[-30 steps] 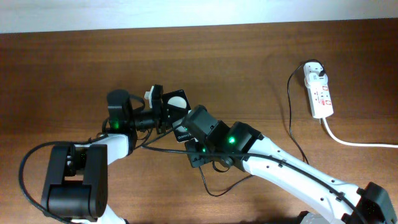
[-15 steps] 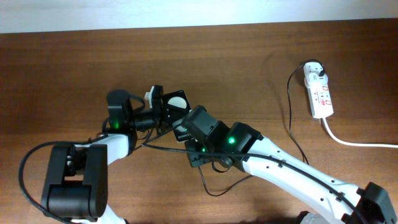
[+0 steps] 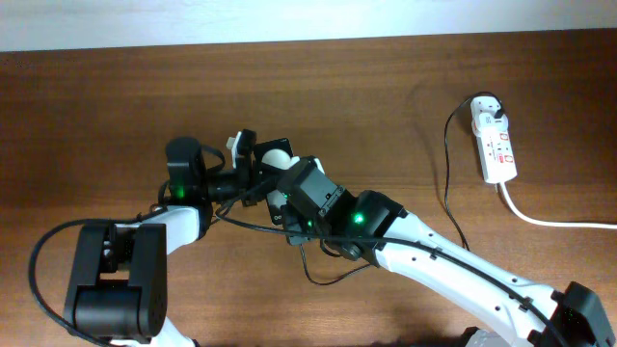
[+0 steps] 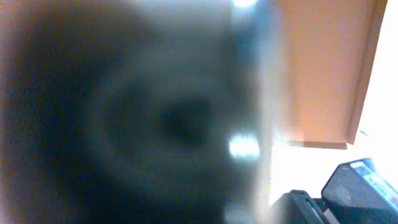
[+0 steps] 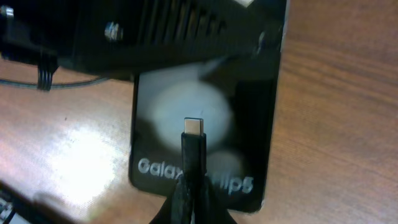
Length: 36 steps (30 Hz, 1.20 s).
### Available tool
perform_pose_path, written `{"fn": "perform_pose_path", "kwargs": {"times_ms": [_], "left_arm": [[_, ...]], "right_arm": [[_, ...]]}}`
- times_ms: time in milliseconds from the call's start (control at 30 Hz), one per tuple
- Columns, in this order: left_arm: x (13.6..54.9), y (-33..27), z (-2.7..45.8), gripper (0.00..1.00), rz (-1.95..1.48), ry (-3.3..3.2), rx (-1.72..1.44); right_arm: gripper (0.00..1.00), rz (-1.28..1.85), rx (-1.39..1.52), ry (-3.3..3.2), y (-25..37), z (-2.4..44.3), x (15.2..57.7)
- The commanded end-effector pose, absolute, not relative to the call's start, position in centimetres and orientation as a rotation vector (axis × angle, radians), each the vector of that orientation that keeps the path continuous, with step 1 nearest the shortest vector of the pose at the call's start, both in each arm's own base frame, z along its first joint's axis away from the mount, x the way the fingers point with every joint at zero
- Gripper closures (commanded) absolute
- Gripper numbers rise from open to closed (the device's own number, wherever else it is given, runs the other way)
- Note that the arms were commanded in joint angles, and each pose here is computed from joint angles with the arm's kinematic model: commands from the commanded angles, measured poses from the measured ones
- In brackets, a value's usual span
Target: Plug charger to phone and switch on socket
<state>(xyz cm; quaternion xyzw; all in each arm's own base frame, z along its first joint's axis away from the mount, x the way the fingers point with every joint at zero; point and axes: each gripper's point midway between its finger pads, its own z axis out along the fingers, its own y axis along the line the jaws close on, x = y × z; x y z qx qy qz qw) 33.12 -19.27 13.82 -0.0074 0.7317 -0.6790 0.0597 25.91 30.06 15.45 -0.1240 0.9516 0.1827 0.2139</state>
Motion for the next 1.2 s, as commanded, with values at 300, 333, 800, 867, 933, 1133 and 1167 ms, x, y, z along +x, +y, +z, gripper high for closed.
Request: {"fn": "perform_pose_path", "kwargs": {"times_ms": [300, 333, 800, 867, 933, 1133, 1167], "left_arm": [[35.2, -18.4, 13.3, 1.00, -1.961, 2.207, -0.184], [35.2, -18.4, 13.3, 1.00, -1.968, 2.210, -0.189], [35.7, -16.0, 13.6, 1.00, -1.877, 2.116, -0.025], [35.6, -16.0, 13.6, 1.00, -1.913, 2.137, -0.085], [35.3, -16.0, 13.7, 1.00, -1.932, 2.139, -0.070], [34.6, -16.2, 14.1, 1.00, -1.999, 2.154, -0.066], [34.6, -16.2, 14.1, 1.00, -1.999, 2.154, -0.066]], "right_arm": [[0.96, 0.508, -0.403, 2.879, 28.4, 13.5, 21.3], [0.96, 0.519, -0.402, 2.867, 28.6, 13.7, 21.5], [0.96, 0.418, -0.464, 2.774, 30.1, 13.2, 21.7], [0.96, 0.473, -0.474, 2.720, 31.6, 13.8, 22.1], [0.96, 0.469, -0.453, 2.675, 31.8, 14.2, 23.1], [0.96, 0.422, -0.382, 2.663, 30.9, 14.3, 24.3], [0.96, 0.424, -0.382, 2.664, 30.9, 14.3, 24.3]]}}
